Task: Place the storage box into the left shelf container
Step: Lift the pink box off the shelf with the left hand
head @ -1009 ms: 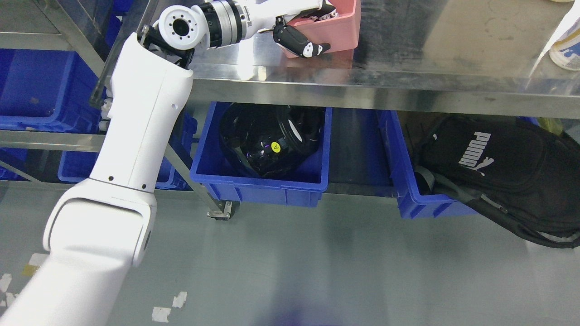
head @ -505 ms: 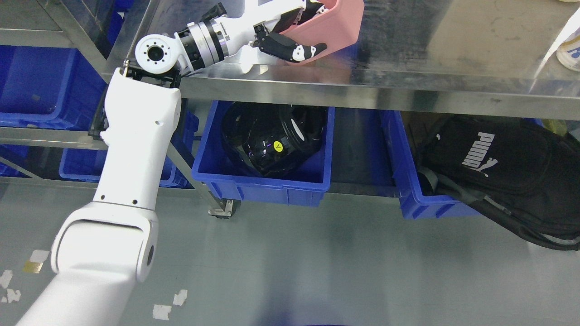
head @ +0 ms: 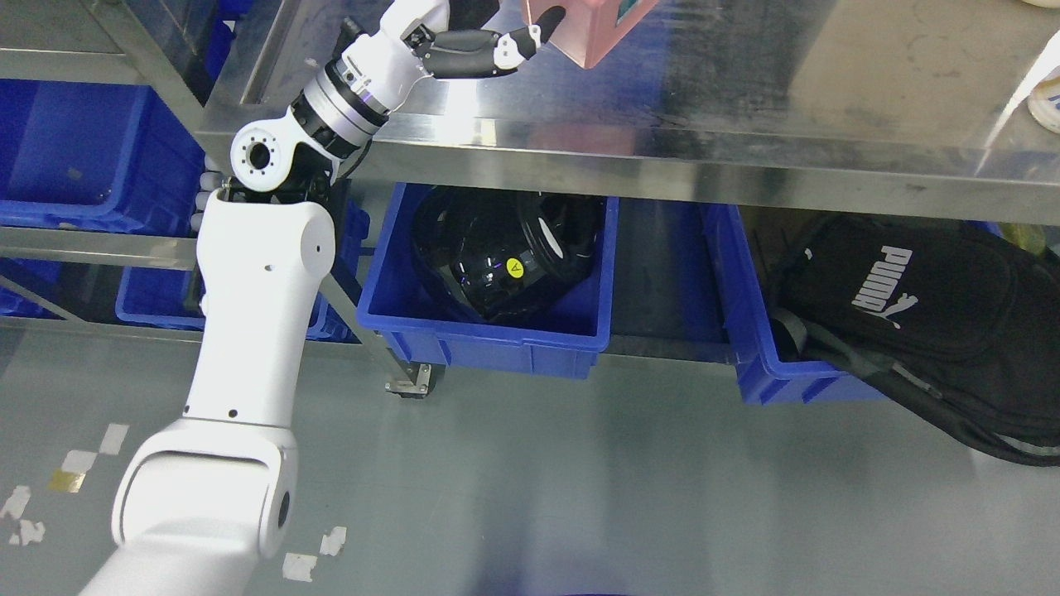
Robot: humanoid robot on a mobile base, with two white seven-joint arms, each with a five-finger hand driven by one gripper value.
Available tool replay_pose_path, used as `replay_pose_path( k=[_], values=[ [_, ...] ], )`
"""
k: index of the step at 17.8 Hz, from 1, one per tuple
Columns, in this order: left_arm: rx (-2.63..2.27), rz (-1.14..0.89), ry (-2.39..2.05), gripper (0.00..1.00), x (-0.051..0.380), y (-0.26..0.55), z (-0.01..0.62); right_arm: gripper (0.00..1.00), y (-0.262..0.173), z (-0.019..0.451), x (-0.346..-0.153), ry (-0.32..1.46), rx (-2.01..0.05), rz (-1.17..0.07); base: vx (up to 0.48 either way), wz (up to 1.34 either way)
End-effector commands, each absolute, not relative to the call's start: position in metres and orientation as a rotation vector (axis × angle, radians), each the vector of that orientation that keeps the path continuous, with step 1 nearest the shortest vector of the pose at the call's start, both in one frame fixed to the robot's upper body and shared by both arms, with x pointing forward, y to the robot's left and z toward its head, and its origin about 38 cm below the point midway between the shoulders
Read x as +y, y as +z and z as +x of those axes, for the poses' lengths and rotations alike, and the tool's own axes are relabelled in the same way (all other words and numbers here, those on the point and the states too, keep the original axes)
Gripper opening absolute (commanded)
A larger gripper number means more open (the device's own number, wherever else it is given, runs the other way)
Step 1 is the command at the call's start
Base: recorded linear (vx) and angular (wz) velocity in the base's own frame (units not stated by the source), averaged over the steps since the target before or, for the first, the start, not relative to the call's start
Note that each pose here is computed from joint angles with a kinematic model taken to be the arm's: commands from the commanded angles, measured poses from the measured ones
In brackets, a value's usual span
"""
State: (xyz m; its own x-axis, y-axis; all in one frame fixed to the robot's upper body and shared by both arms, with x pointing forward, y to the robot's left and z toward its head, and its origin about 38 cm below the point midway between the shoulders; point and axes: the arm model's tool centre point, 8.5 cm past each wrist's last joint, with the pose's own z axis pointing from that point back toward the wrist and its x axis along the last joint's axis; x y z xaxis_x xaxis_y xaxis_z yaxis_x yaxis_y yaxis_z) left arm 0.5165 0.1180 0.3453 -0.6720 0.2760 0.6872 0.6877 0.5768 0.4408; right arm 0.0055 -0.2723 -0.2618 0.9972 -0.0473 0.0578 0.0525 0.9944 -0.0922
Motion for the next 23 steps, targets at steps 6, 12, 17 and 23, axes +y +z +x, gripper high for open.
replay_pose_path(
  k=[6, 12, 17, 23],
  values=[
    [-2.531, -0.999, -0.701, 0.01, 0.089, 0.305, 0.38, 1.0, -0.261, 0.014, -0.284, -0.07, -0.076, -0.11, -0.024, 0.55],
    [-2.525, -0.846, -0.483, 0.01, 0.133, 0.237, 0.358, 1.0, -0.261, 0.014, -0.284, -0.07, -0.076, -0.11, -0.054, 0.82],
    [-2.522, -0.653, -0.343, 0.01, 0.181, 0.194, 0.338, 1.0, -0.261, 0.013, -0.284, -0.07, -0.073, -0.11, 0.008, 1.06],
    [-2.42, -0.655, -0.298, 0.01, 0.181, 0.159, 0.317, 1.0, -0.261, 0.013, -0.284, -0.07, -0.073, -0.11, 0.13, 1.05]
  ],
)
